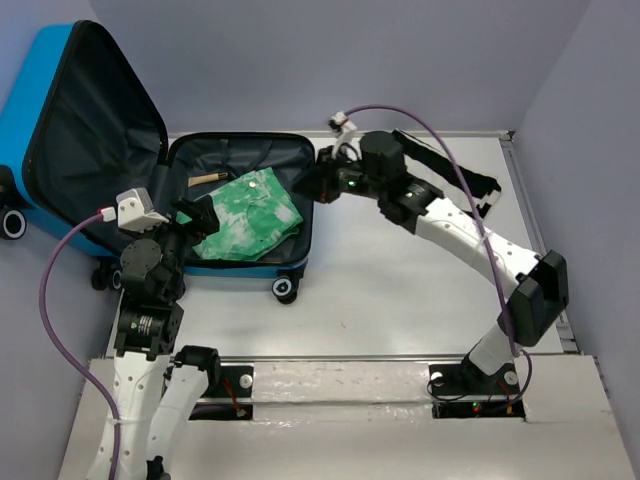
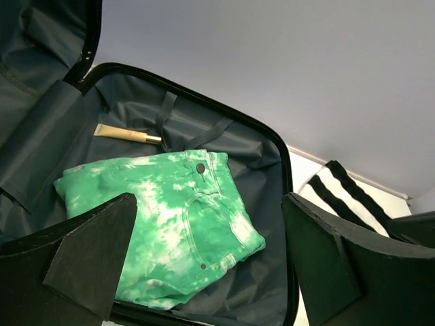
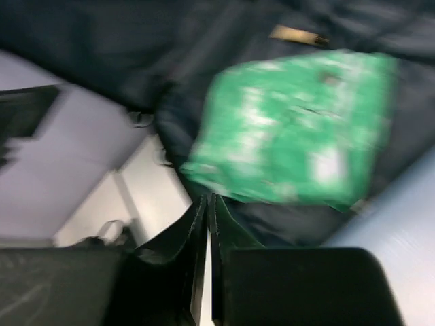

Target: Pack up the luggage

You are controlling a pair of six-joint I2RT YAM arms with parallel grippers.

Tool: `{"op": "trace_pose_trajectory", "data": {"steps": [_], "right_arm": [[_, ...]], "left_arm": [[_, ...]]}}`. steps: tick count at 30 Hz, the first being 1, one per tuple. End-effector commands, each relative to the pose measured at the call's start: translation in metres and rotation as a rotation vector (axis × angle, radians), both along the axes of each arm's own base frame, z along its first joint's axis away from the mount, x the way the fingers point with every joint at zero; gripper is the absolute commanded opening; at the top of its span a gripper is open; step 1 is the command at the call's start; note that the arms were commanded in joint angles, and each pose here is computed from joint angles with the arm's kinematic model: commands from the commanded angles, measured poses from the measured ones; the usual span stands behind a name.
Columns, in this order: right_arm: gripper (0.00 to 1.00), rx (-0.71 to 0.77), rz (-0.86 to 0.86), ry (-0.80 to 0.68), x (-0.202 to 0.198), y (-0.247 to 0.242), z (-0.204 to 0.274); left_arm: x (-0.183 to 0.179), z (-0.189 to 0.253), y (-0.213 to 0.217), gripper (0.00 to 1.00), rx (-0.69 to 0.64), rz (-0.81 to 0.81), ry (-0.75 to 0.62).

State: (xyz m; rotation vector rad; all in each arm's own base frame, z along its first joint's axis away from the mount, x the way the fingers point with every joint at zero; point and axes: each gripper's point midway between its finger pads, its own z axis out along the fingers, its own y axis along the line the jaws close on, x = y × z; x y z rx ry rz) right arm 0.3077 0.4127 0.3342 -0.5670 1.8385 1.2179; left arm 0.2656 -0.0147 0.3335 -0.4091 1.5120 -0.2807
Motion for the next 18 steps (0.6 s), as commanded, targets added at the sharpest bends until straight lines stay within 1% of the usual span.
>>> {"op": "trace_pose_trajectory", "data": {"steps": [1,2,3,4,5,6,7,8,9,10,12,13,14,16,17,18], "right_arm": [[0.07,-0.171,-0.169,0.122,0.048,-0.070,-0.092],[0.07,-0.210,-0.212,0.119,0.060,-0.086,-0.103],[0.07,-0.237,-0.293,0.130,0.082,-0.113,-0.110],[0.08,-0.294,-0.341,0.168,0.093,-0.129,-0.129],[0.13,-0.355,-0.425,0.147,0.111,-0.150,-0.138],[0.21,-0.386,-0.489,0.134,0.128,-0.165,-0.135],[0.31,-0.446,-0.561,0.159,0.141,-0.190,-0.146],[0.49,-0.541,-0.612,0.159,0.157,-0.207,-0.169],[0.55,-0.589,-0.639,0.158,0.167,-0.218,-0.177],[0.59,-0.678,-0.701,0.168,0.187,-0.239,-0.192],[0.62,-0.757,-0.720,0.177,0.199,-0.250,-0.206],[0.64,-0.763,-0.741,0.147,0.216,-0.256,-0.196],[0.64,-0.807,-0.737,0.182,0.223,-0.261,-0.222],[0.64,-0.861,-0.721,0.208,0.228,-0.263,-0.240],[0.64,-0.860,-0.732,0.187,0.240,-0.261,-0.234],[0.64,-0.879,-0.728,0.196,0.243,-0.261,-0.242]], "left_arm": [[0.002,0.009,-0.007,0.99,0.013,-0.044,-0.041],[0.002,0.010,-0.008,0.99,0.013,-0.052,-0.045],[0.001,0.011,-0.011,0.99,0.013,-0.068,-0.051],[0.000,0.013,-0.013,0.99,0.013,-0.078,-0.059],[0.000,0.014,-0.014,0.99,0.013,-0.087,-0.063],[-0.001,0.015,-0.018,0.99,0.012,-0.105,-0.067],[-0.001,0.015,-0.019,0.99,0.014,-0.111,-0.067],[-0.001,0.016,-0.021,0.99,0.014,-0.123,-0.067],[-0.001,0.015,-0.022,0.99,0.015,-0.128,-0.064],[0.000,0.015,-0.023,0.99,0.015,-0.136,-0.062],[0.002,0.012,-0.026,0.99,0.015,-0.148,-0.046],[0.003,0.010,-0.027,0.99,0.015,-0.150,-0.038],[0.004,0.009,-0.028,0.99,0.017,-0.156,-0.034],[0.007,0.007,-0.030,0.99,0.018,-0.165,-0.022],[0.008,0.006,-0.031,0.99,0.018,-0.170,-0.017],[0.008,0.005,-0.033,0.99,0.019,-0.178,-0.015]]}}
